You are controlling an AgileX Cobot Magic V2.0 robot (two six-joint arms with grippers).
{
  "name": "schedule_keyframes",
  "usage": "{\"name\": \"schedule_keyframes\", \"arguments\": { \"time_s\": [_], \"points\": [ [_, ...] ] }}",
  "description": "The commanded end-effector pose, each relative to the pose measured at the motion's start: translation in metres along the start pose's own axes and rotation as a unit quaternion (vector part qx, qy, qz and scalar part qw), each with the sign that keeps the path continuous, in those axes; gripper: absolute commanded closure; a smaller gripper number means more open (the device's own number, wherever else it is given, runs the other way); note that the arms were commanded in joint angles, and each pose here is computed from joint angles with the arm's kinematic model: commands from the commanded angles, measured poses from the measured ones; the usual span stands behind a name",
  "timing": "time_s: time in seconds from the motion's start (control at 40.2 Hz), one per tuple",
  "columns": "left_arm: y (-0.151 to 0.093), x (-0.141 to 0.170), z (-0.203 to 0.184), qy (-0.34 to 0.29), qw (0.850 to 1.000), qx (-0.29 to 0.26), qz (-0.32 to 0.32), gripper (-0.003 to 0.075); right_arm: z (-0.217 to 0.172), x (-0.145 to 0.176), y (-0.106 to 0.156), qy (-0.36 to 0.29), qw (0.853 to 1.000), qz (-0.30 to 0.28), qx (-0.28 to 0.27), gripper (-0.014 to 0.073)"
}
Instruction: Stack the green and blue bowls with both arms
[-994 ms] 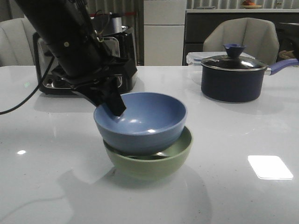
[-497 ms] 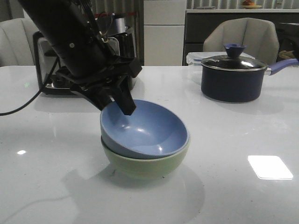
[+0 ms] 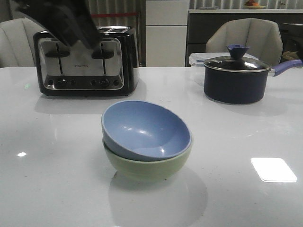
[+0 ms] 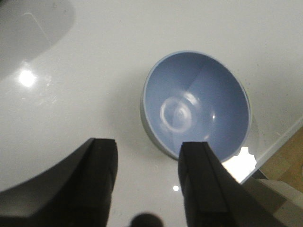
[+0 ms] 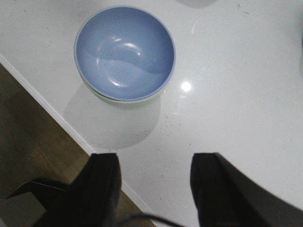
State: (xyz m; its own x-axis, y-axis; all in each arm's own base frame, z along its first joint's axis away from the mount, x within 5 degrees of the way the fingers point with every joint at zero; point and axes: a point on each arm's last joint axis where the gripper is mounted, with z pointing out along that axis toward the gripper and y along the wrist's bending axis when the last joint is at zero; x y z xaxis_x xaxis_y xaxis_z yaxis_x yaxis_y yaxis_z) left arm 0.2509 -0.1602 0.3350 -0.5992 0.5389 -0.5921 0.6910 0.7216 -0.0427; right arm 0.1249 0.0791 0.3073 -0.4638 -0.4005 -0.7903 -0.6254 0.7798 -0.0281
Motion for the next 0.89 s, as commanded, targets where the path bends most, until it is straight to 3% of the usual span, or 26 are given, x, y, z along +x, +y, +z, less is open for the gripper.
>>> {"name": "schedule_keyframes", "arguments": {
  "time_s": [0.0,0.249,0.621,0.87],
  "points": [
    [-0.007,0.007,-0.042,-0.059,0.998,-0.028,0.006,0.0337,-0.006,-0.014,-0.002,-0.050,0.999,-0.004,0.011,0.0140],
    [-0.010,0.053,-0.084,-0.081,0.991,-0.102,-0.008,0.0337,-0.006,-0.012,-0.002,-0.046,0.999,-0.005,0.013,0.0140],
    [-0.025,0.123,-0.104,-0.115,0.987,-0.112,-0.001,0.0337,-0.004,0.010,-0.020,0.031,0.996,0.064,0.052,0.0202],
    [-0.027,0.142,-0.105,-0.130,0.984,-0.125,0.004,0.0337,0.000,0.012,-0.021,0.013,0.996,0.069,0.058,0.0203]
  ]
}}
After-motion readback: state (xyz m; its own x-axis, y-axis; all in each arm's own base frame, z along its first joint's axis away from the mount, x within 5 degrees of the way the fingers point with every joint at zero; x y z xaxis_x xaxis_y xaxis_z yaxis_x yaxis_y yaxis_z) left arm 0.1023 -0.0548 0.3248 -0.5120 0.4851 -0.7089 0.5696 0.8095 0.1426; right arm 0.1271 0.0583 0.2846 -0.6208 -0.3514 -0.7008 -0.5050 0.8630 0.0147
